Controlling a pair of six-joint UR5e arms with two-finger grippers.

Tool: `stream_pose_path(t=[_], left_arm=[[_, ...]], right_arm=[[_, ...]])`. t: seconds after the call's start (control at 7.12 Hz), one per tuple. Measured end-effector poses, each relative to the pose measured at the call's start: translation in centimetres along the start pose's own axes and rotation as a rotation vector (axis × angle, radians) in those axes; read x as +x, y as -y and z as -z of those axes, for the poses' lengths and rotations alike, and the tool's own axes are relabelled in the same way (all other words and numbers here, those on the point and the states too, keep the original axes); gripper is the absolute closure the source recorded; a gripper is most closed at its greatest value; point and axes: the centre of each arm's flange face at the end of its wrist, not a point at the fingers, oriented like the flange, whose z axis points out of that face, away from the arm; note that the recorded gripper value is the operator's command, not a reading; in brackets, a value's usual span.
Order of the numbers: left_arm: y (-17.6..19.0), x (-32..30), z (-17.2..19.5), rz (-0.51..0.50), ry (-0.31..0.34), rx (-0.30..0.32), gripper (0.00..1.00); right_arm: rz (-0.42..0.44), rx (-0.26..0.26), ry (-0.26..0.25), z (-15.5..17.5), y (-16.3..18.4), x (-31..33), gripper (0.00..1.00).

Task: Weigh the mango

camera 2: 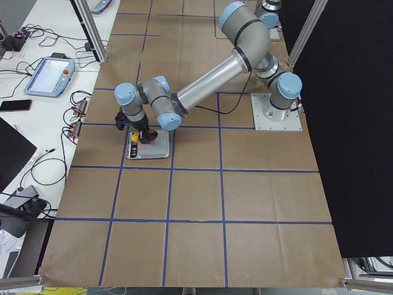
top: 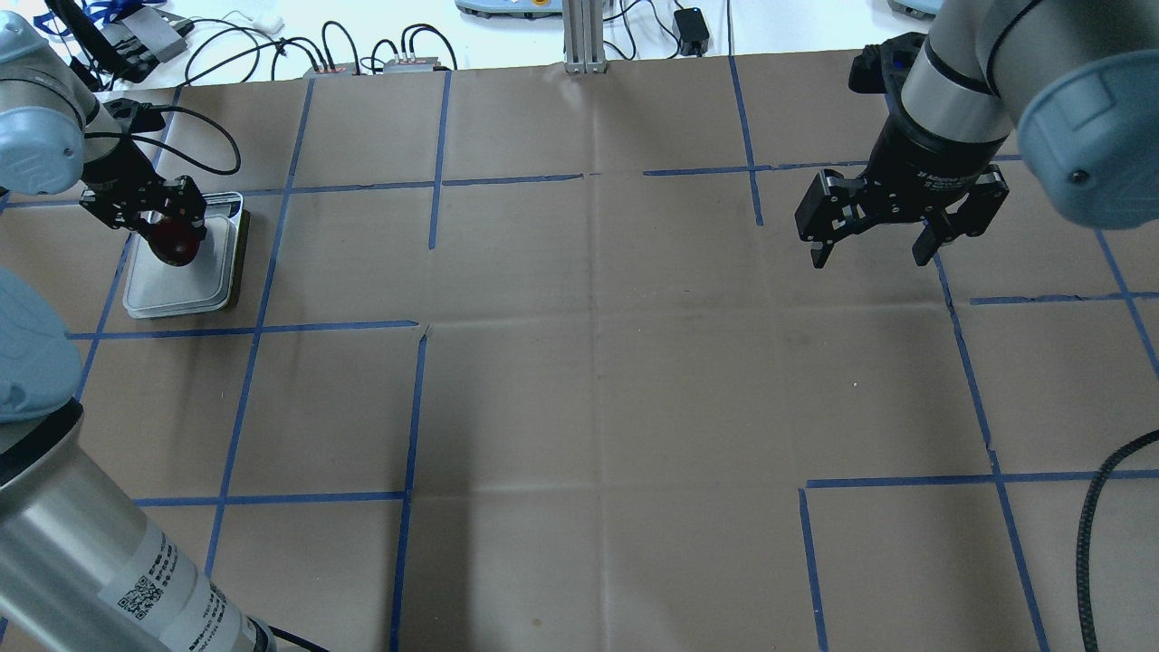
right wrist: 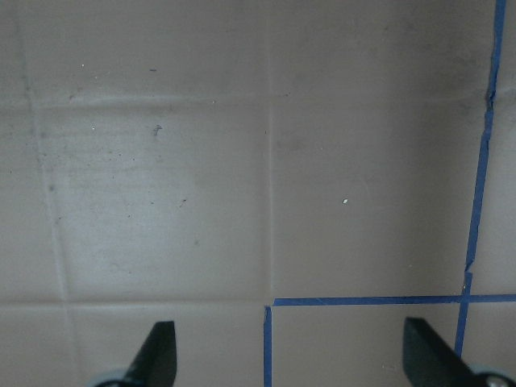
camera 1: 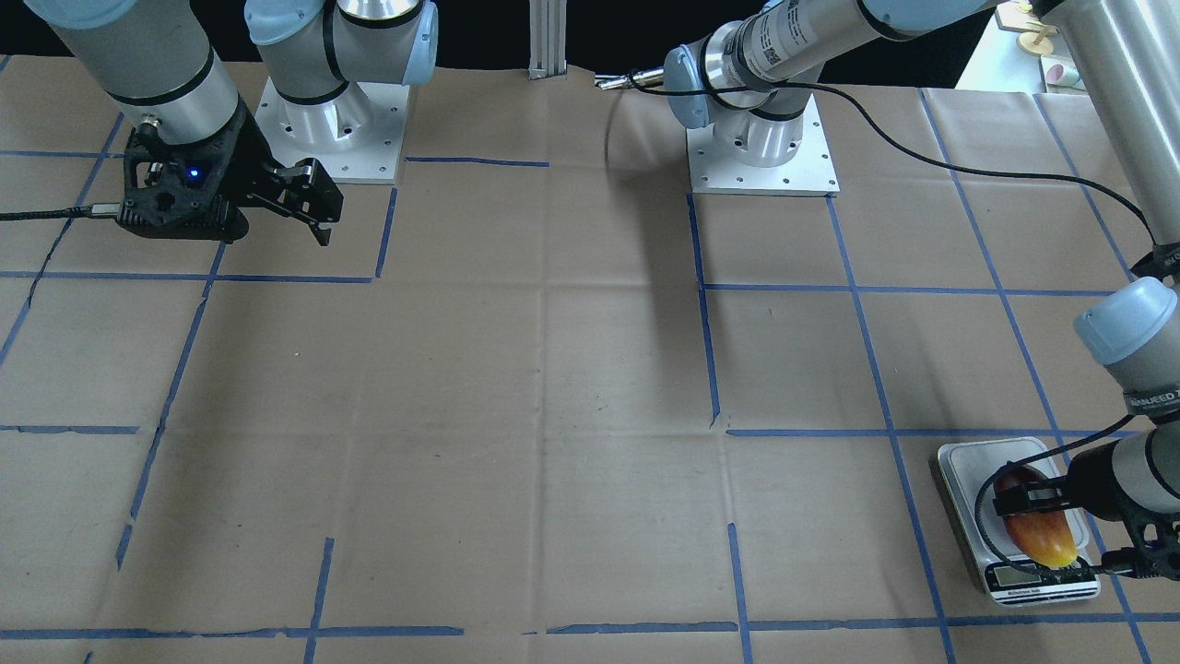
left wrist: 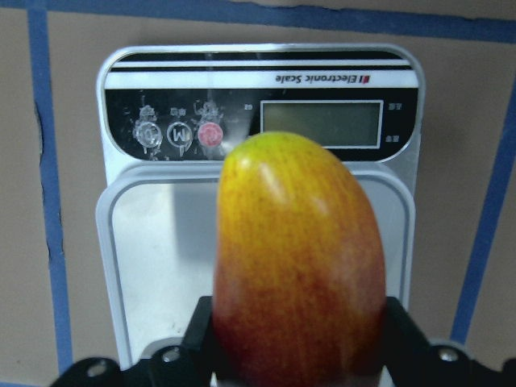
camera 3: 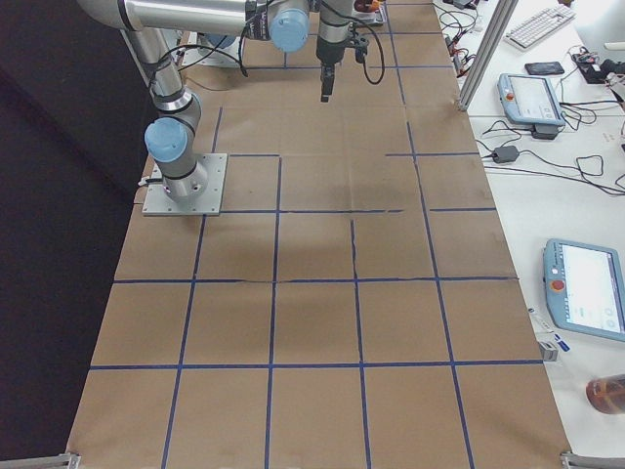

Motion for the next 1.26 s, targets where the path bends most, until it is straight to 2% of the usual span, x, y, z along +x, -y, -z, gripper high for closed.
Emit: stream_pose_path(t=[0.14,0.28,0.56,0.98,1.26], left_arm=[[-0.1,0.1,-0.2,0.002,-0.002,-0.008,0.0],[-0.2,0.1,-0.2,0.004,-0.003,-0.012,0.0],[-0.7,-0.3,2.4,0.004,0.051,0.005,0.0],[-4.9,1.0,12.2,0.017,0.098,0.041,0.0],[-10.1,6.9,20.6,0.051,0.094,0.063,0.0]], right_arm=[[0.0,0.0,0.0,0.0,0.0,0.0,0.0],[0.0,0.0,0.0,0.0,0.0,0.0,0.0],[0.0,0.0,0.001,0.0,0.0,0.0,0.0],[0.0,0.0,0.0,0.0,0.0,0.0,0.0],[0.0,0.0,0.0,0.0,0.0,0.0,0.0]])
